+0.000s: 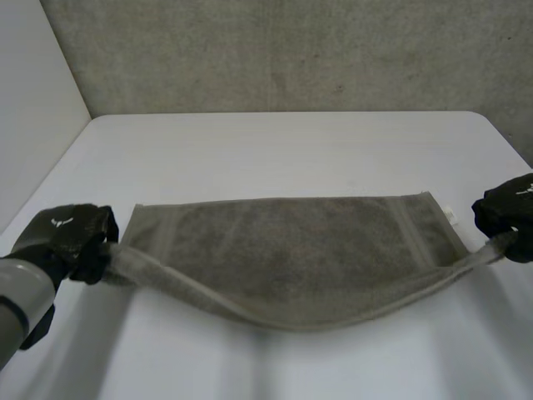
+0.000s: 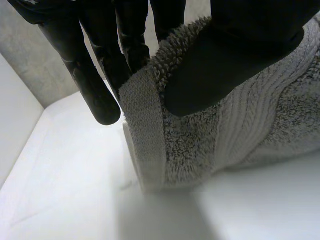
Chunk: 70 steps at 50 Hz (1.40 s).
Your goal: Fold the towel.
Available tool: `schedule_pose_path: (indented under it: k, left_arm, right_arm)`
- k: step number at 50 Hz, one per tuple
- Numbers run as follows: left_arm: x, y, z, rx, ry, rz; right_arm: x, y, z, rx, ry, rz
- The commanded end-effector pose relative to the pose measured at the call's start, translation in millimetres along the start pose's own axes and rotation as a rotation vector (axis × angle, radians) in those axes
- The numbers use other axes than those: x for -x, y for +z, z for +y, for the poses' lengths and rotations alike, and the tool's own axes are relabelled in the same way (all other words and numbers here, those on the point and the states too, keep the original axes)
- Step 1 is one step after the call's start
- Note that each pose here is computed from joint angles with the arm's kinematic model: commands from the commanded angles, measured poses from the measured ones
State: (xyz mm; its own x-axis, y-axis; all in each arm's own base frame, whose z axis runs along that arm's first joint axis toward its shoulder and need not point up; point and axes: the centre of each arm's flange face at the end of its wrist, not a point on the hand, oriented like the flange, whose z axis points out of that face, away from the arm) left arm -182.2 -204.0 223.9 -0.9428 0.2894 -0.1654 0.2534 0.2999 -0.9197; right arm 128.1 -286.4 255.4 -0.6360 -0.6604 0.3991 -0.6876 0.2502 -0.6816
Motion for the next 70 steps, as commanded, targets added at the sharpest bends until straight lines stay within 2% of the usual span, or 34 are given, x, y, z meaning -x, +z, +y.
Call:
schedule_pose_path:
  k: [1, 2, 4, 5, 7, 15, 23, 34, 46, 52, 56, 59, 62, 64, 70]
  left_arm:
    - [-0.5, 63.5, 2.6, -0.048, 0.003, -0.007]
    - [-0.5, 63.6, 2.7, -0.048, 0.003, -0.007]
    - [-2.4, 87.4, 4.5, -0.060, 0.005, -0.007]
    - [-2.4, 87.5, 4.5, -0.060, 0.005, -0.007]
    - [-3.2, 99.5, 6.0, -0.066, 0.005, -0.007]
    - [-3.6, 155.1, 7.0, -0.159, 0.001, -0.028]
    - [-5.5, 180.3, 8.2, -0.217, 0.003, -0.037]
    - [-8.7, 189.6, 23.1, -0.188, 0.003, -0.032]
    - [-8.4, 191.3, 21.3, -0.202, 0.003, -0.034]
    - [-6.5, 192.5, 12.1, -0.260, 0.001, -0.048]
    - [-5.5, 183.0, -8.0, -0.318, -0.002, -0.051]
    - [-3.3, 178.8, -15.7, -0.338, -0.005, -0.057]
    - [-0.9, 167.8, -27.5, -0.366, -0.008, -0.064]
    - [2.6, 154.9, -36.8, -0.388, -0.010, -0.070]
    - [6.5, 135.9, -40.2, -0.392, -0.016, -0.079]
  right_arm:
    - [-10.7, 65.1, 0.0, -0.051, 0.103, 0.034]
    - [-10.7, 65.2, -0.1, -0.051, 0.103, 0.034]
    - [-8.4, 93.1, -2.6, -0.060, 0.104, 0.069]
    - [-8.4, 93.2, -2.6, -0.060, 0.104, 0.069]
    - [-7.6, 117.7, -3.4, -0.073, 0.088, 0.122]
    - [-8.3, 161.5, -6.9, -0.159, 0.082, 0.233]
    - [-12.8, 188.1, -3.8, -0.200, 0.083, 0.310]
    - [-4.3, 205.9, 2.6, -0.183, 0.073, 0.302]
    - [-5.9, 207.3, 1.1, -0.195, 0.075, 0.308]
    - [-22.8, 203.7, -19.2, -0.291, 0.092, 0.443]
    - [-46.0, 174.4, -51.0, -0.429, 0.166, 0.550]
    - [-53.6, 153.4, -65.9, -0.496, 0.207, 0.570]
    - [-55.7, 142.6, -71.8, -0.520, 0.216, 0.577]
    - [-57.2, 122.5, -81.5, -0.548, 0.212, 0.585]
    - [-50.2, 99.8, -85.8, -0.555, 0.200, 0.561]
